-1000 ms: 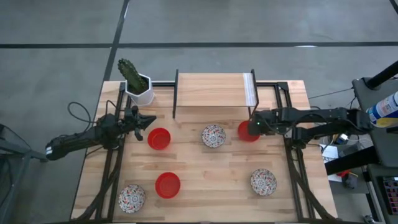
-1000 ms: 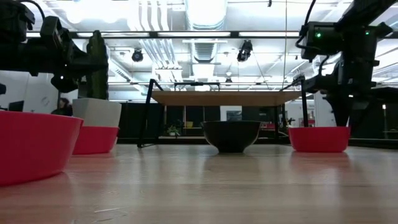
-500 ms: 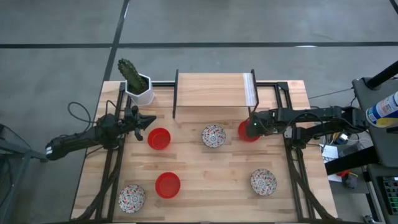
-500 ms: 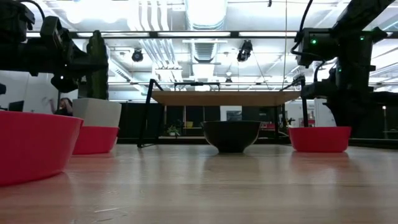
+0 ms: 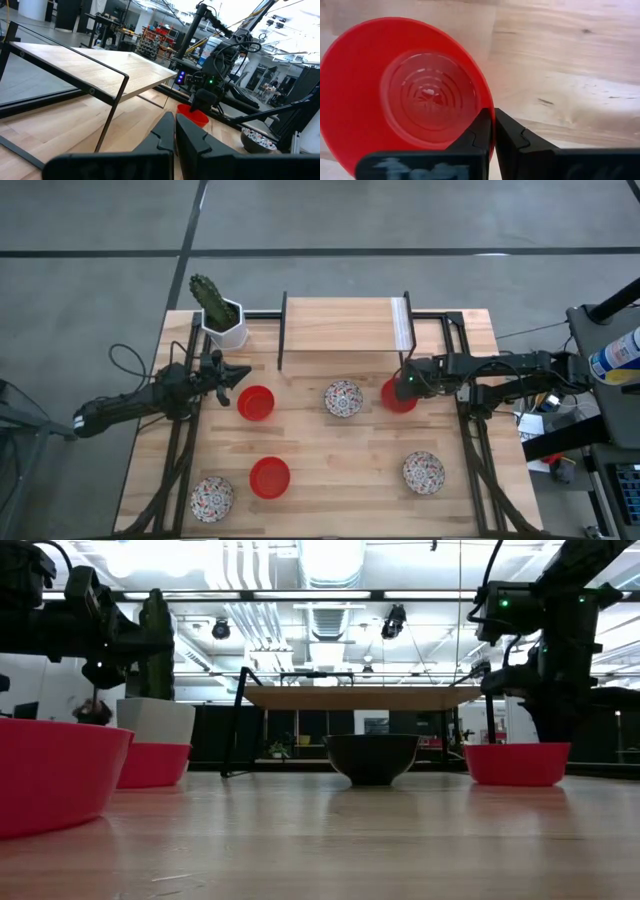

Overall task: Pick & Place Mini bowls
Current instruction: Put the top right red bowl on the shelf

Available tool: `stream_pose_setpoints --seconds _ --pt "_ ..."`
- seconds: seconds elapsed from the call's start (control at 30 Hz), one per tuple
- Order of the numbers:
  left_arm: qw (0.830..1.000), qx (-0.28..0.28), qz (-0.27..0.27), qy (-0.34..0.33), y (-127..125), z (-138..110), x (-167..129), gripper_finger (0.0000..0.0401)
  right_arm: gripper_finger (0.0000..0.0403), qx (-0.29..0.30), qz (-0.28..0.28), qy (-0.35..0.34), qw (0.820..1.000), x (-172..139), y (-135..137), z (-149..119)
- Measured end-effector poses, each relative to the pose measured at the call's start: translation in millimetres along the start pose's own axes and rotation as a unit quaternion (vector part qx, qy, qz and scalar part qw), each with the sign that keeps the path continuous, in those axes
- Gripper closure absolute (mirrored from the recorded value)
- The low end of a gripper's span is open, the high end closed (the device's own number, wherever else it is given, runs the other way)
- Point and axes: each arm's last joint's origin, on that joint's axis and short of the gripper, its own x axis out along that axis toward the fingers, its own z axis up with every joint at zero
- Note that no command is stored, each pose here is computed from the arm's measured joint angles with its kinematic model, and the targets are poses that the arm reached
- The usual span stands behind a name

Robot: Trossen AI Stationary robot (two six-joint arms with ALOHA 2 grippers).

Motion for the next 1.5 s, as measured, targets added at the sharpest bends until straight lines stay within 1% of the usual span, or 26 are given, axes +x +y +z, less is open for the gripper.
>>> stream_pose_setpoints --seconds 0.23,0.3,0.4,0.57,0.9,1.03,1.17,1.33,1.5 --pt "1.000 0.000 0.000 0.000 0.0 0.0 0.0 0.0392 0.0394 -0.007 0.038 0.035 0.999 -0.9 5.6 -0.8" --pt "1.000 0.000 0.000 0.000 0.0 0.0 0.0 0.0392 0.0394 -0.014 0.051 0.047 0.997 -5.0 9.3 -0.3" --pt "1.000 0.000 0.000 0.000 0.0 0.0 0.0 0.0392 0.0394 -0.026 0.075 0.047 0.996 -14.9 17.6 2.8" --pt "1.000 0.000 0.000 0.000 0.0 0.0 0.0 0.0392 0.0394 -0.039 0.117 0.029 0.992 -39.7 34.7 10.7" --pt "1.000 0.000 0.000 0.000 0.0 0.0 0.0 0.0392 0.0394 -0.052 0.164 0.015 0.985 -95.9 54.9 21.0" --pt "1.000 0.000 0.000 0.000 0.0 0.0 0.0 0.0392 0.0394 -0.054 0.165 0.009 0.985 -116.6 60.1 24.5" --pt "1.000 0.000 0.000 0.000 0.0 0.0 0.0 0.0392 0.0394 -0.072 0.145 -0.009 0.987 -133.1 69.3 30.3" --pt "1.000 0.000 0.000 0.000 0.0 0.0 0.0 0.0392 0.0394 -0.104 0.130 -0.024 0.986 -146.7 88.1 43.1" --pt "1.000 0.000 0.000 0.000 0.0 0.0 0.0 0.0392 0.0394 -0.125 0.102 -0.027 0.986 -152.1 96.1 63.8"
